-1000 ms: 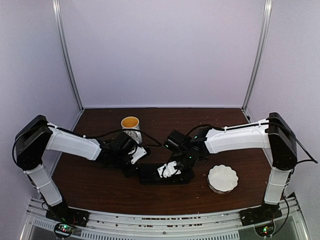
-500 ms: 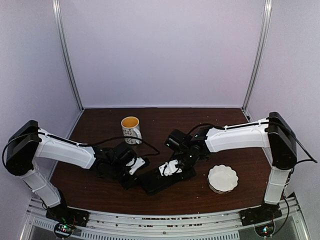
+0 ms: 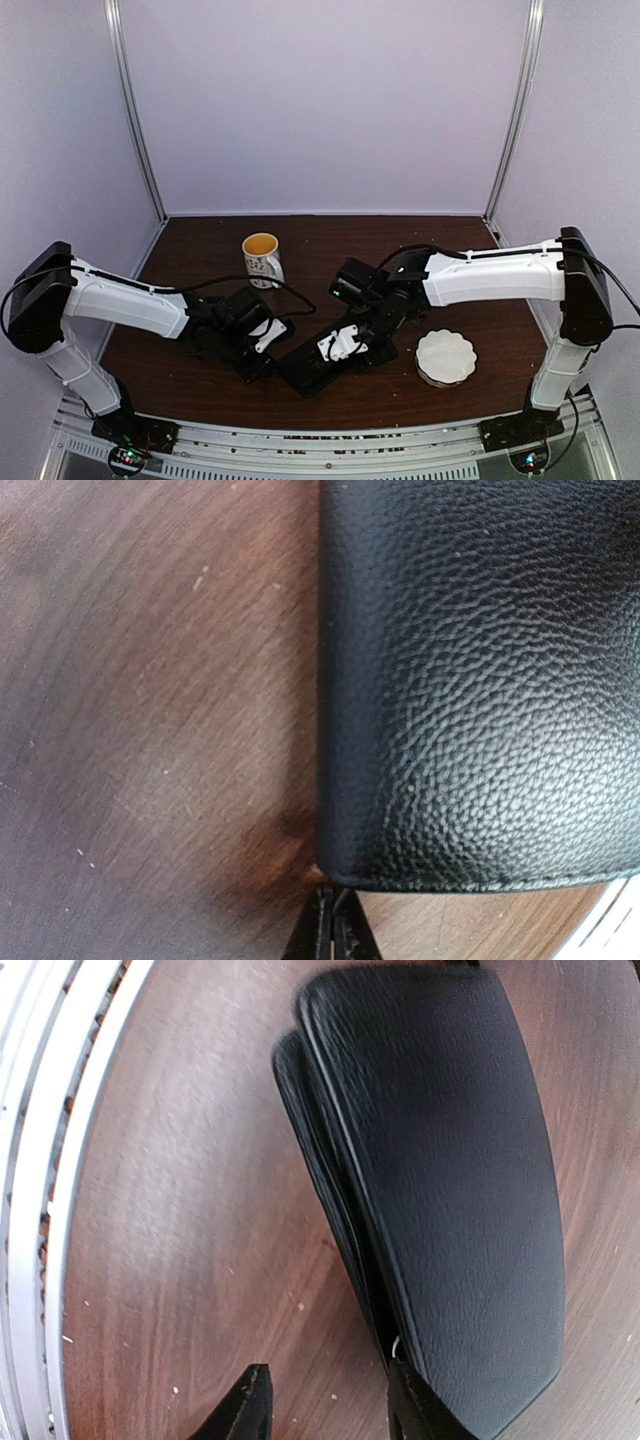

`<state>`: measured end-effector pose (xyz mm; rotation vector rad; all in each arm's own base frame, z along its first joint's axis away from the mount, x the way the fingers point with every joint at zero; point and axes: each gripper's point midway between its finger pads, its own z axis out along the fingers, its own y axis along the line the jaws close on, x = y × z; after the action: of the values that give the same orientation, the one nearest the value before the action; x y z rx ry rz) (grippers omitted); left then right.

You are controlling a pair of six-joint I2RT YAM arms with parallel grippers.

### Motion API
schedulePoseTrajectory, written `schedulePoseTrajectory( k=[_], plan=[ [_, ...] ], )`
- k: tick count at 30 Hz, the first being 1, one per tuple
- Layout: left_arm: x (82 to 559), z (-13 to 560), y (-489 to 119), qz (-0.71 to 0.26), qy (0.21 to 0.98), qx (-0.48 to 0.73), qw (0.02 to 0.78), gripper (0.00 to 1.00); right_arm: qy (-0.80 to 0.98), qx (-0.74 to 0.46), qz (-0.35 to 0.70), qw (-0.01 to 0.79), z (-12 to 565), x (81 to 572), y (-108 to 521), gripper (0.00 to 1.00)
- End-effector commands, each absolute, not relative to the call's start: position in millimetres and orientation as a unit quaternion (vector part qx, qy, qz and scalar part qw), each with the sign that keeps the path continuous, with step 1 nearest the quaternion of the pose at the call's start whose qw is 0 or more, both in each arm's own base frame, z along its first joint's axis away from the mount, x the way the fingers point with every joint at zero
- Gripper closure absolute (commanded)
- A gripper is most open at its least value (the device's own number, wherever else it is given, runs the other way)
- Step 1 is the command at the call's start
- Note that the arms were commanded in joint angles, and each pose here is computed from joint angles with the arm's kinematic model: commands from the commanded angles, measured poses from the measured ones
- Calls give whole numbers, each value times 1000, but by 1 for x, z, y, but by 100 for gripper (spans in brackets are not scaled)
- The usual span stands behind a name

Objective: Sort the hair-cutting tools

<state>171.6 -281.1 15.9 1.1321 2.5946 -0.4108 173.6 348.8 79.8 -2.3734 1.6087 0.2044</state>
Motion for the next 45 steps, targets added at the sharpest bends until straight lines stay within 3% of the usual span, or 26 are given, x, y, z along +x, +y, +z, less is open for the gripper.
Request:
schedulePoseTrajectory(
  k=[1,7,12,17,23,31,45],
  plan=[
    [167,6,-264,-113,913,372,126,100,533,-831,81,140,79,164,366,59],
    [172,10,-275,-130,896,397,148,84,521,-838,74,144,80,158,373,60],
    [181,13,-290,-133,880,426,160,80,523,-839,61,141,74,163,372,60],
    [181,9,-294,-131,875,440,152,83,530,-834,66,137,68,161,372,61],
    [181,11,-293,-136,872,440,163,100,534,-831,72,140,69,161,375,61],
    [181,19,-287,-124,877,437,159,100,524,-824,94,193,113,162,391,60],
    [188,19,-279,-107,880,441,144,100,480,-847,56,222,65,177,419,60]
  ],
)
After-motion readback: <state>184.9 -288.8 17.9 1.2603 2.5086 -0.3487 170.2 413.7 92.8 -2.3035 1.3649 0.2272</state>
